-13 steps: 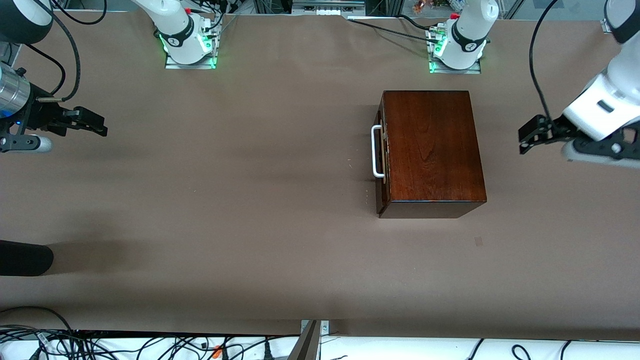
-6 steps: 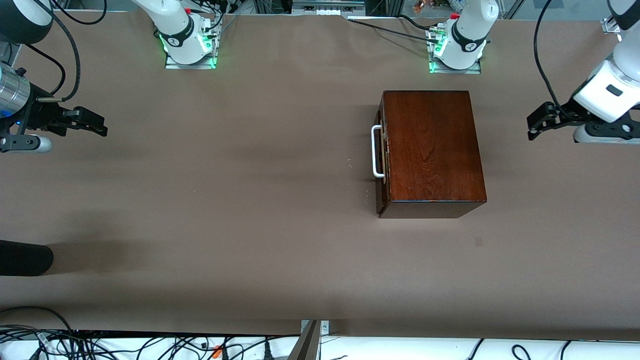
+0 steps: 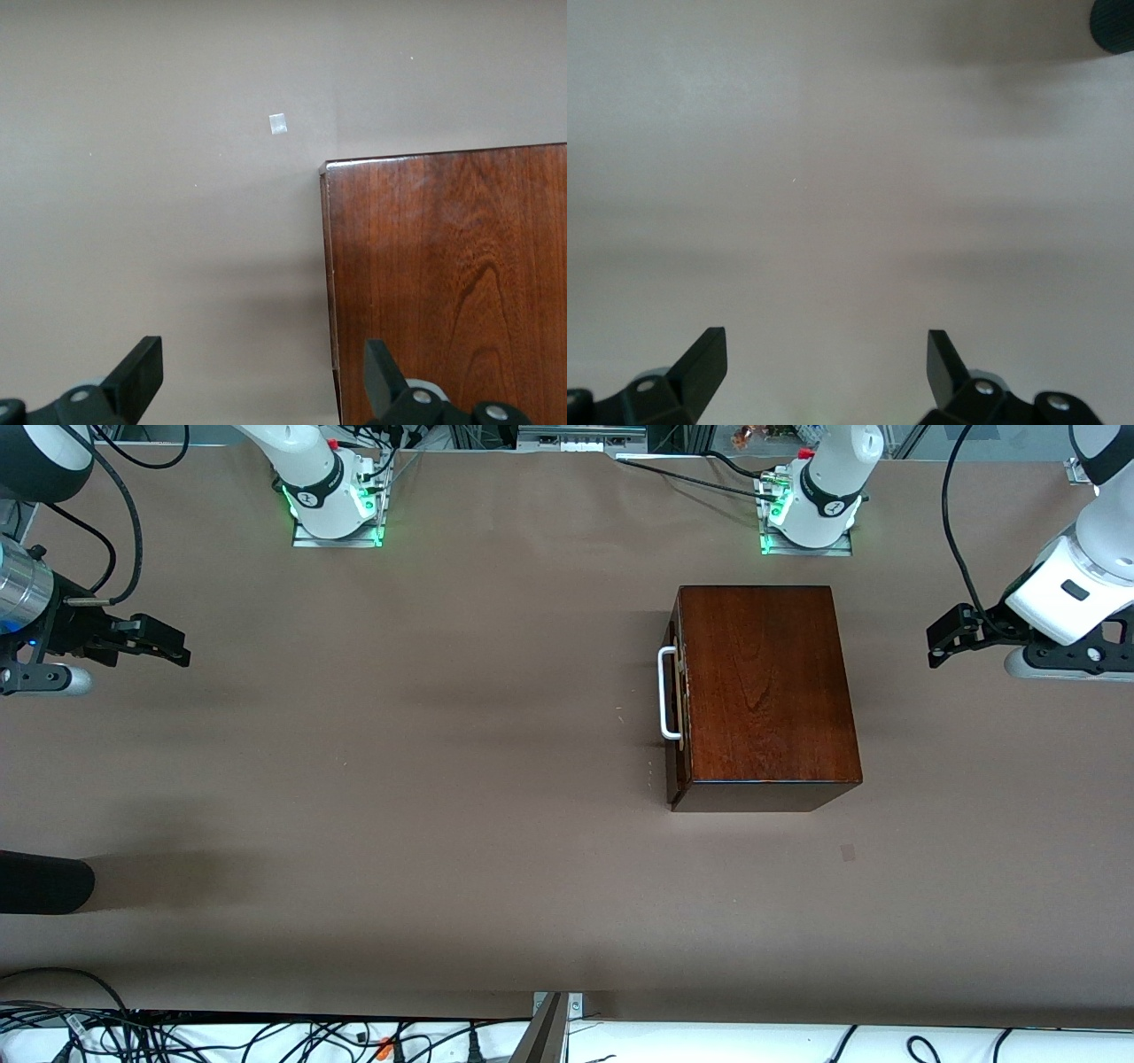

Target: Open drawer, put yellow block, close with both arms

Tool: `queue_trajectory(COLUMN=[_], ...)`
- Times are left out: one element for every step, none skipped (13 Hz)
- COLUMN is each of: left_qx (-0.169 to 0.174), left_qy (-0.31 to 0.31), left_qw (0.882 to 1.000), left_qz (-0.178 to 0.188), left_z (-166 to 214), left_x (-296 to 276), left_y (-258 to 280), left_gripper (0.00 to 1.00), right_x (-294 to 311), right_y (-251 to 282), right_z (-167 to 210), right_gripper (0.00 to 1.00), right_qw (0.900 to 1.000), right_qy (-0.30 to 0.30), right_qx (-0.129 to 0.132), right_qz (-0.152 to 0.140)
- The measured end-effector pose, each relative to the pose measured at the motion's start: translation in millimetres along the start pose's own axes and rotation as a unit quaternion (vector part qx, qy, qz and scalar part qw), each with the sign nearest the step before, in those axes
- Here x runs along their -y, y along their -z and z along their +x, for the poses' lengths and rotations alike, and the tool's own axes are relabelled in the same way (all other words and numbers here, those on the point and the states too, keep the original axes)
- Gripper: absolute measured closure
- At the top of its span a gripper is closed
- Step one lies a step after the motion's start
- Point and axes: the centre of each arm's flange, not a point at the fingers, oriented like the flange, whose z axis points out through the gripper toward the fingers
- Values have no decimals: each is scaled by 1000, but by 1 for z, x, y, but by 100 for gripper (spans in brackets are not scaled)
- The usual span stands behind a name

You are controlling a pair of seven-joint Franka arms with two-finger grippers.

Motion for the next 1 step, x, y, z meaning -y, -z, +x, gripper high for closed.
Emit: queue_trajectory(left_qx=[1], left_qy=[-1], left_qw=[1000], left_qz=[0], left_z=[0], left_x=[-1], left_y=[0], left_gripper=[0], right_x=[0], right_y=[0], right_z=[0], right_gripper=[0], right_qw=[1000], right_qy=[0], right_qx=[0], right_qz=[0])
